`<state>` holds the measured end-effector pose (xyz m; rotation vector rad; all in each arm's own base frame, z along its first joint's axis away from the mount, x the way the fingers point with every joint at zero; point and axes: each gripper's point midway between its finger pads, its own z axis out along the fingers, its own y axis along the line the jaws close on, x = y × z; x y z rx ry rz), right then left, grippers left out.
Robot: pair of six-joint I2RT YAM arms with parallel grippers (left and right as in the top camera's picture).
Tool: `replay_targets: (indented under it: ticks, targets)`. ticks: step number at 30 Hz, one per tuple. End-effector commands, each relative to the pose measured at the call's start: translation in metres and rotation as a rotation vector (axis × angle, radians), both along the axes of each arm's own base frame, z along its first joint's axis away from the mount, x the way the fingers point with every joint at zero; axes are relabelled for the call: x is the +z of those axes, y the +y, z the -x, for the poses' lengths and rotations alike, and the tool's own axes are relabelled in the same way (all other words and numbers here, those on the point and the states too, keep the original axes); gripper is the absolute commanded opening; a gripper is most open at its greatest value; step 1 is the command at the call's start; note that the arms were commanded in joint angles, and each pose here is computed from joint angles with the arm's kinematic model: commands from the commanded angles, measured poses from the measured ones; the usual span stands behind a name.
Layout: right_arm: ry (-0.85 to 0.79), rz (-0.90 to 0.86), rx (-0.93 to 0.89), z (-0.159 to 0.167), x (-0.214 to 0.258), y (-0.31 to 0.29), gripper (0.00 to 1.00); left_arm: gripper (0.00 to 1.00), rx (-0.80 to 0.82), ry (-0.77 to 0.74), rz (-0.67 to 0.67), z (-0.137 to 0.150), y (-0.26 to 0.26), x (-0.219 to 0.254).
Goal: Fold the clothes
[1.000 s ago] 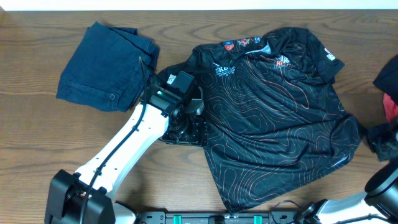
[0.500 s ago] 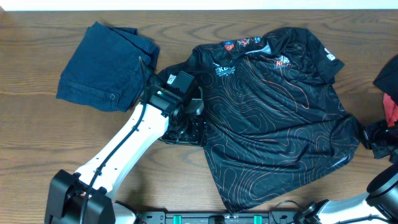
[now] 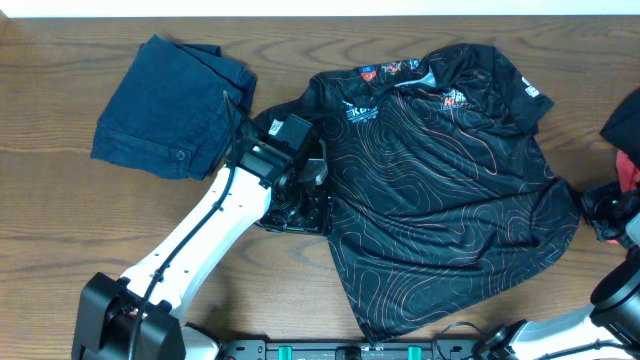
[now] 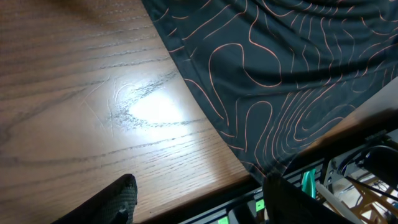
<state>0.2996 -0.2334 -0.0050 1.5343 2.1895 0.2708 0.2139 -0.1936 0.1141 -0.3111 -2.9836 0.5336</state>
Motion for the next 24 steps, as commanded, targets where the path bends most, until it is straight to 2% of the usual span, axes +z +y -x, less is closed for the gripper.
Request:
replay_targets:
  ticks: [1, 5, 9, 11, 14, 17, 24]
  targets:
    - [0.172, -0.075, -0.083, 0.042, -0.033, 0.010, 0.01, 0.67, -0.011, -0.033, 0.009, -0.003, 0.001, 0.010]
    - [0.167, -0.019, -0.219, 0.058, 0.011, -0.026, 0.01, 0.67, -0.011, -0.033, 0.008, -0.003, 0.001, 0.010]
    - [0.152, 0.111, -0.321, 0.075, 0.069, -0.060, 0.01, 0.67, -0.011, -0.033, 0.008, -0.003, 0.001, 0.010]
    - [0.119, 0.161, -0.338, 0.076, 0.093, -0.066, 0.01, 0.67, -0.011, -0.033, 0.009, -0.003, 0.001, 0.010]
    - [0.019, 0.171, -0.257, 0.059, 0.119, -0.054, 0.03, 0.67, -0.011, -0.033, 0.008, -0.003, 0.001, 0.010]
    - [-0.014, 0.115, -0.175, 0.042, 0.118, -0.031, 0.04, 0.67, -0.011, -0.034, 0.009, -0.003, 0.001, 0.010]
    - [0.109, 0.006, -0.005, 0.012, 0.060, 0.020, 0.02, 0.67, -0.011, -0.033, 0.008, -0.003, 0.001, 0.010]
